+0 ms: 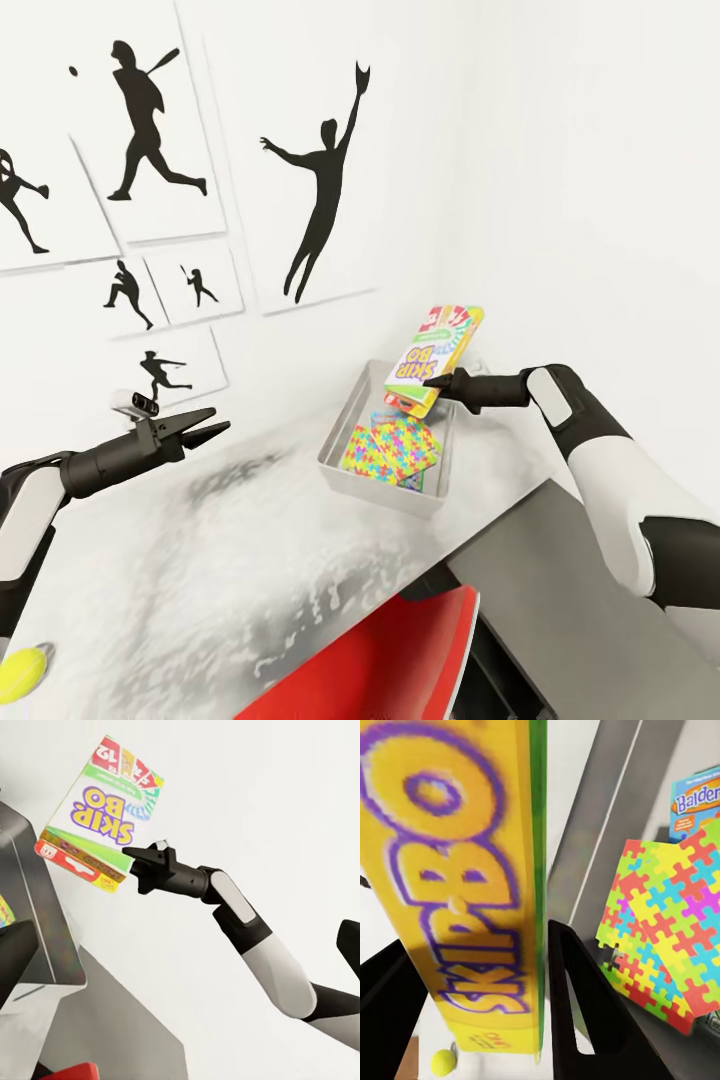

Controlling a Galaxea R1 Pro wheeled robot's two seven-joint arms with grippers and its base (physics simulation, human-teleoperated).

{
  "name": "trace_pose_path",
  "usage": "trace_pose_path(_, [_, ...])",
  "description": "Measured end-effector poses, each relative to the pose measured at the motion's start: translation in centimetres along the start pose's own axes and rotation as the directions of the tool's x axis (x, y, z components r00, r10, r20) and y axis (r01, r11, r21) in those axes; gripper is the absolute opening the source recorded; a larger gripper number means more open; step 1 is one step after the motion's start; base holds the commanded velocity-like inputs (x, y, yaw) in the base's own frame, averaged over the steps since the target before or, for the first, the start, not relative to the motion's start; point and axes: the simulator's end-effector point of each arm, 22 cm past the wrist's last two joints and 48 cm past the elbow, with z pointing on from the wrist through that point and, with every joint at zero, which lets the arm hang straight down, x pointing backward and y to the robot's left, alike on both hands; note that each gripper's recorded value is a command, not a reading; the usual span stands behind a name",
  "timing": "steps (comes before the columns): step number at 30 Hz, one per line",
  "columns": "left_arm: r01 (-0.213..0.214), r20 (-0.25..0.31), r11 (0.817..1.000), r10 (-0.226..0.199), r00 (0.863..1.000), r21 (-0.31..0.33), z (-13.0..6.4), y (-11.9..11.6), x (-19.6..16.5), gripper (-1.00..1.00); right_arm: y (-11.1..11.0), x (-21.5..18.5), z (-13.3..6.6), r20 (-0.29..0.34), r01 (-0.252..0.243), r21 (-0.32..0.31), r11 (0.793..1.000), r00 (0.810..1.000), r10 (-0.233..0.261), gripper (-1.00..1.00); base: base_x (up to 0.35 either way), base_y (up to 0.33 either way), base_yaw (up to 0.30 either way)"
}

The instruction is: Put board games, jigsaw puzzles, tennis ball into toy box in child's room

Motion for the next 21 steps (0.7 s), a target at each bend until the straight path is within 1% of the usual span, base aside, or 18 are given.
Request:
trace_pose_path(6, [0.010, -0.001, 1.000, -0.010, 1.000, -0.002, 0.1, 0.5, 0.2, 1.00, 0.2, 0.4, 0.8, -0.010, -0.008, -0.016, 1.000, 1.000, 0.008, -1.00, 0.000, 0.000, 0.000])
trace_pose_path(10, [0.016, -0.003, 1.000, -0.016, 1.000, -0.006, 0.1, 0.9, 0.3, 1.00, 1.0, 1.7, 2.5, -0.039, -0.018, -0.034, 0.999, 0.999, 0.017, -1.00, 0.000, 0.000, 0.000])
trace_pose_path(13, [0.020, -0.004, 1.000, -0.020, 1.000, -0.008, 0.1, 1.1, 0.4, 1.00, 1.1, 2.3, 3.3, -0.054, -0.027, -0.040, 0.999, 0.998, 0.025, -1.00, 0.000, 0.000, 0.000])
trace_pose_path(21, [0.032, -0.006, 0.999, -0.032, 0.999, -0.014, 0.1, 1.9, 0.6, 1.00, -0.2, 2.5, 3.5, -0.059, -0.034, -0.022, 0.999, 0.998, 0.033, -1.00, 0.000, 0.000, 0.000])
